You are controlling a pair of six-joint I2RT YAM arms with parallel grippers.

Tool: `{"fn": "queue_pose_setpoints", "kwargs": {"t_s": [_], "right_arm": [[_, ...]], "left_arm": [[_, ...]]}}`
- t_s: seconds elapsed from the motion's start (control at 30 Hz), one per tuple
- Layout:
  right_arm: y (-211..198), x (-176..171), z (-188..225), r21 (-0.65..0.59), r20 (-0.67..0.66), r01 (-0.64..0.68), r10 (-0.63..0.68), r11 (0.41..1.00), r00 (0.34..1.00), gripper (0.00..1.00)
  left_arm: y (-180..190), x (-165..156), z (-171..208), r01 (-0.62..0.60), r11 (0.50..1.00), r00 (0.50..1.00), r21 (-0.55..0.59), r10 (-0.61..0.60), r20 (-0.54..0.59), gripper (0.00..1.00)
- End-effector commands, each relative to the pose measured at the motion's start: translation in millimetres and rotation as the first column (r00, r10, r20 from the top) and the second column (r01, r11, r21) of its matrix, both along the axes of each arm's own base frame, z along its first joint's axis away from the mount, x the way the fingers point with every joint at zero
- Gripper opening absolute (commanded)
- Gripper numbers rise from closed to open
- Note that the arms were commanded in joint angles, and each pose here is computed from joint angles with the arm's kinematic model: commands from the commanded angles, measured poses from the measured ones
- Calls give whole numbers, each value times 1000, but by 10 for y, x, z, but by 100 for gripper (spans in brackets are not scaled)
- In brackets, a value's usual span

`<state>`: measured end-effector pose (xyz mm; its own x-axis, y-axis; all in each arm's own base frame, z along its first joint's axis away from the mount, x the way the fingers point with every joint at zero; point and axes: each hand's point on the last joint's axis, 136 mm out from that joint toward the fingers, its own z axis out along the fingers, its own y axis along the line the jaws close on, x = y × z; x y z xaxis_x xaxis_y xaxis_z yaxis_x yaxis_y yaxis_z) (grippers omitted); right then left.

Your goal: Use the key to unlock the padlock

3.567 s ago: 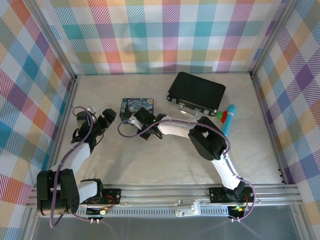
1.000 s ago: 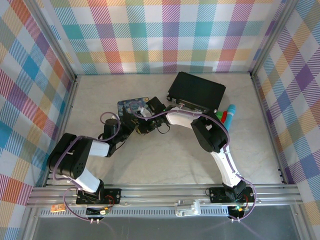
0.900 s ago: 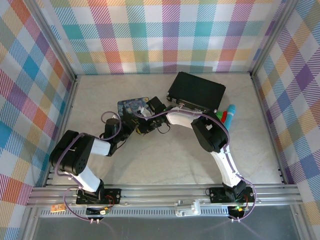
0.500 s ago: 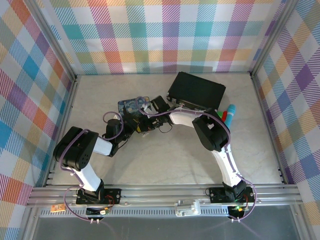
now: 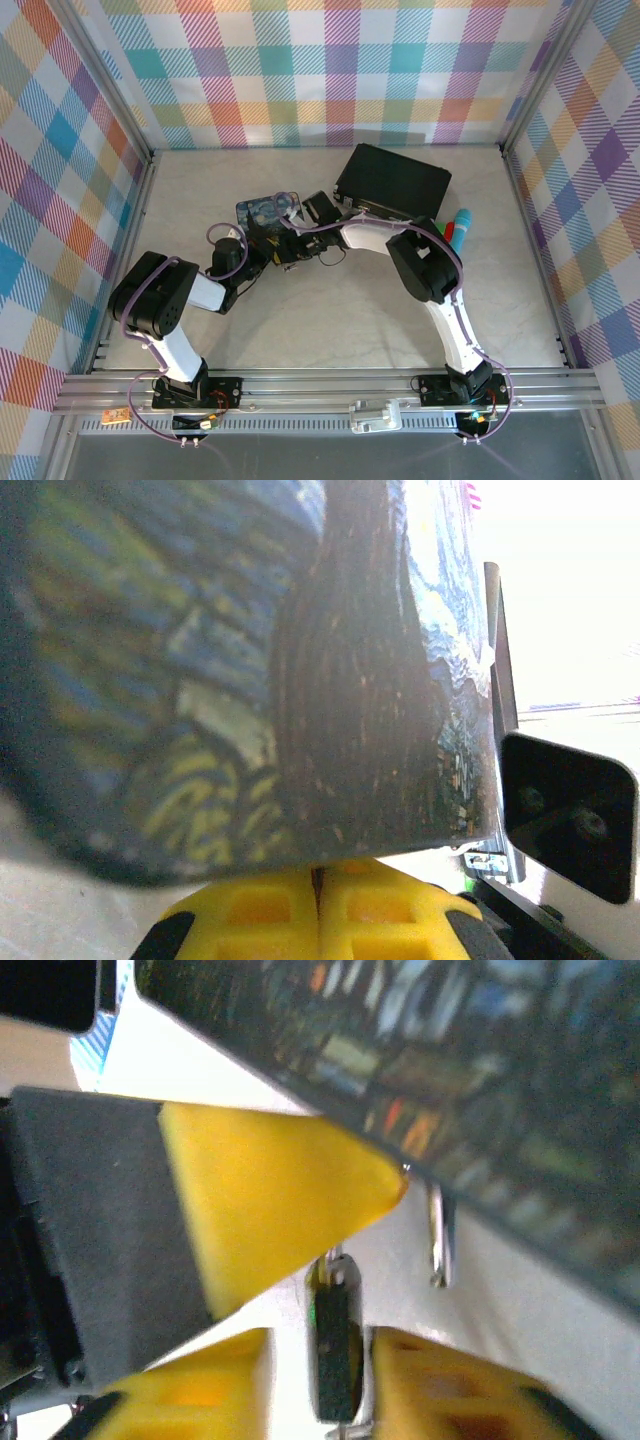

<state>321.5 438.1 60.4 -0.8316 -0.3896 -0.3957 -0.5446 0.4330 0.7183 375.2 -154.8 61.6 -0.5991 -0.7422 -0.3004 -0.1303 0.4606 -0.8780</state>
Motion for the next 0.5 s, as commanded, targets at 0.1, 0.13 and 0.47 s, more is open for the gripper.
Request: {"fn": "queue_pose_setpoints", "kwargs": {"t_s": [0.1,0.13,0.47], "right_arm": [[-269,52,561,-15,110,126,-124,992,986,53],[-348,104,589,-38,114,181,-175,983,978,56],[-604,906,665,-135,249,528,-487,839,837,67]], "left_arm": [[30,-61,-119,-6,999,1000,33,7,-25,0],[32,-54,-107,-8,999,1000,33,9,-22,0],[67,-27,-60,-36,999,999,30,36,-14,0]]}}
